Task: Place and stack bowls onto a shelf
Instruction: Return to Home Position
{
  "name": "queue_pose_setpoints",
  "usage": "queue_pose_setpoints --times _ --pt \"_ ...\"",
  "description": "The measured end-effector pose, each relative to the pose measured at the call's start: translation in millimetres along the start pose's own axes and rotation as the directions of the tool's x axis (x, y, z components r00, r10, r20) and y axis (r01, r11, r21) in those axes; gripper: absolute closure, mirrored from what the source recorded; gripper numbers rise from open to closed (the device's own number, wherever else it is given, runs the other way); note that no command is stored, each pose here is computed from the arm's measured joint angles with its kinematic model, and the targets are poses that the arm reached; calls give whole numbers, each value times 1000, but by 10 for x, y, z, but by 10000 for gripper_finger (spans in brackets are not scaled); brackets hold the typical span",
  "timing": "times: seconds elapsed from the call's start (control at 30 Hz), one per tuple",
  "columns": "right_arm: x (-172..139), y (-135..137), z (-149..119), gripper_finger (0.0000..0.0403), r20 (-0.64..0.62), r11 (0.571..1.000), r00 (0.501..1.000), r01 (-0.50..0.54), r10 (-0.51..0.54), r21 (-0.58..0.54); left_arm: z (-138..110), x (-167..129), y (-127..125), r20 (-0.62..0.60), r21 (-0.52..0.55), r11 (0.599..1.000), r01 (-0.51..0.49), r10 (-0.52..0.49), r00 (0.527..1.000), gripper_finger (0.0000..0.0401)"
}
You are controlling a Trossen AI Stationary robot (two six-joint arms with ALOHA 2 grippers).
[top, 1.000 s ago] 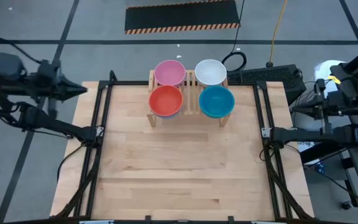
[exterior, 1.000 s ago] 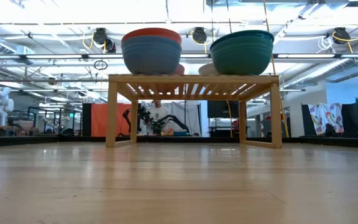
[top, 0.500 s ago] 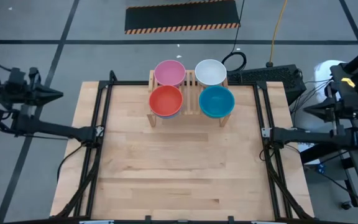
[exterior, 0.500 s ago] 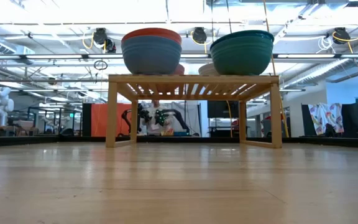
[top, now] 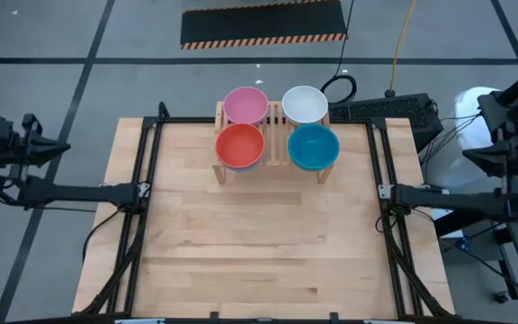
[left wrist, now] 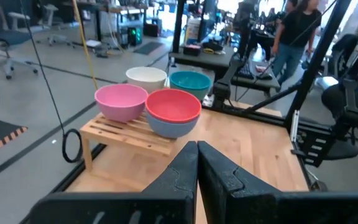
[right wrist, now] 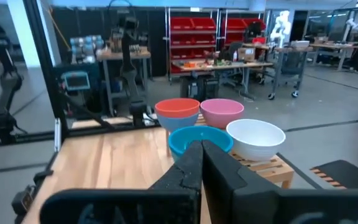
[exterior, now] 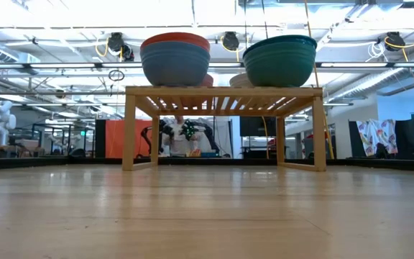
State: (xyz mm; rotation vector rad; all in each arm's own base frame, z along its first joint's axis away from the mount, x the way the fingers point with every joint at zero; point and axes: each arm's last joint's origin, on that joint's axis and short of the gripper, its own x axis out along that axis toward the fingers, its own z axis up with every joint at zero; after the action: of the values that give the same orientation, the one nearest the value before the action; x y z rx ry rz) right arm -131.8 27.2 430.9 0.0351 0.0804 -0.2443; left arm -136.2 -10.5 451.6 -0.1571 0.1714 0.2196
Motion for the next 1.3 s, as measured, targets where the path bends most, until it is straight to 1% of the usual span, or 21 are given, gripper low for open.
queue_pose_setpoints --times 0.07,0.2,0.37,0.6,0.77,0.87,0.93,1.0,1.1,1.13,1.2,1.3 --pt "-54 -3 -32 403 17 1000 1000 0 0 15 -88 -76 8 22 2 1000 -5 5 1000 387" --pt "-158 -8 -104 403 47 1000 999 -1 1 9 -289 -244 9 76 -25 999 -25 27 997 387" --pt "-333 -27 -294 403 43 999 999 29 -30 20 -509 -411 -30 137 -69 996 -53 62 989 387" --pt "-593 -36 -570 403 129 979 972 189 -197 72 -731 -600 -123 213 -76 992 -101 115 970 387" --pt "-681 14 -710 403 175 974 959 213 -225 82 -766 -619 -212 232 -67 987 -148 160 960 387" --pt "-630 44 -753 403 188 971 953 231 -239 65 -756 -587 -262 236 -34 983 -182 185 954 387" --pt "-529 61 -710 403 202 975 954 220 -220 24 -721 -530 -298 252 -9 978 -207 203 946 387" --pt "-407 82 -657 403 223 985 962 170 -159 -31 -689 -452 -326 254 26 974 -225 211 944 387" --pt "-189 105 -541 403 288 987 957 87 -45 -136 -617 -312 -341 275 66 969 -238 211 938 387" --pt "-107 111 -534 403 286 983 958 66 -15 -170 -614 -257 -339 260 79 969 -233 205 944 387" --pt "28 109 -542 403 274 976 962 59 0 -209 -620 -143 -329 218 95 974 -205 181 959 387" --pt "278 96 -585 403 236 975 972 57 -5 -214 -609 38 -307 182 84 981 -173 156 971 386"
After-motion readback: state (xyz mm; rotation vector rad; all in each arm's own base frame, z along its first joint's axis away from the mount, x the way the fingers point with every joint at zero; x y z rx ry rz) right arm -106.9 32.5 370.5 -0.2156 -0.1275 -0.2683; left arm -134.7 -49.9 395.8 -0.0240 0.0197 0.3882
